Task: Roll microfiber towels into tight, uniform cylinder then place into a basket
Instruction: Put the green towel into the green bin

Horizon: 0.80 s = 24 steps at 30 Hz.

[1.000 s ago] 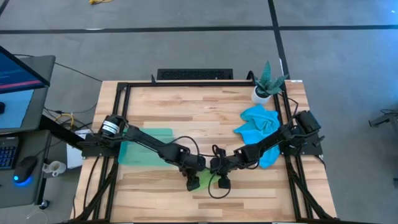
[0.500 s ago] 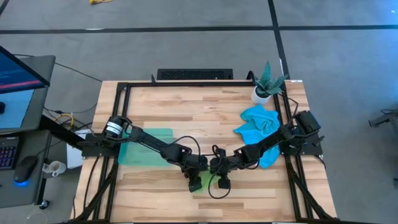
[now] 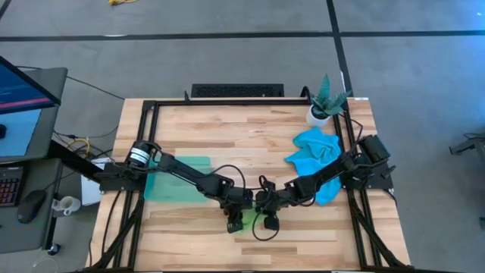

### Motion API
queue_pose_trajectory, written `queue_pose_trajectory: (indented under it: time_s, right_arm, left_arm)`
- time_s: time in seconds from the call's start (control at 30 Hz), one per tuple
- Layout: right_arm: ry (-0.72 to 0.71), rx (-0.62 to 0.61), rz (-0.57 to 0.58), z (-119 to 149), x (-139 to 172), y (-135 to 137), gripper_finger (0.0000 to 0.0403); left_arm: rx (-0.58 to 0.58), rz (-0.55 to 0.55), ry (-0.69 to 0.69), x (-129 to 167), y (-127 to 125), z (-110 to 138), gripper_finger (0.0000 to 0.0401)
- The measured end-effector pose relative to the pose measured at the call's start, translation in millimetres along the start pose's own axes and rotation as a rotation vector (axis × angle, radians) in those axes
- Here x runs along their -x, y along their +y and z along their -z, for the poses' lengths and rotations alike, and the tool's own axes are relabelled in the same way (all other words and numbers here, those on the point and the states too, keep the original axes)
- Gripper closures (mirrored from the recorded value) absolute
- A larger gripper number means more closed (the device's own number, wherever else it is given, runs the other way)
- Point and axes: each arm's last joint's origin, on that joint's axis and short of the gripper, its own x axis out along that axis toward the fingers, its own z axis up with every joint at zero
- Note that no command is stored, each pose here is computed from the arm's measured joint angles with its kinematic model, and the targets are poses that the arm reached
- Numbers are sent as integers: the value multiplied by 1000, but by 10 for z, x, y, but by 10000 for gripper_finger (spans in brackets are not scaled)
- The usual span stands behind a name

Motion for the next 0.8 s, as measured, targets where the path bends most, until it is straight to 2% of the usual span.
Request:
queue_pose_trajectory:
  time_s: [0.13, 0.23, 0.33, 0.5, 0.6, 0.7, 0.8]
  right_arm:
    - [2, -3, -5, -42, 10, 5, 301]
    - [23, 9, -50, -113, 103, 8, 279]
    - [26, 41, -40, -182, 330, 17, 268]
    - [18, 81, 90, -210, 796, 76, 265]
    - [-23, 137, 173, -147, 962, 245, 267]
    - [-100, 157, 240, -45, 921, 431, 269]
    - [-111, 180, 233, 74, 732, 529, 268]
  left_arm:
    - [-7, -4, 0, 8, 21, -9, 372]
    - [1, -15, 15, 18, 49, -3, 381]
    - [10, -29, 37, 27, 76, 14, 381]
    - [18, -31, 54, 30, 82, 28, 373]
    - [17, -32, 53, 29, 82, 28, 371]
    - [9, -33, 53, 29, 83, 29, 371]
    - [0, -37, 52, 30, 85, 29, 371]
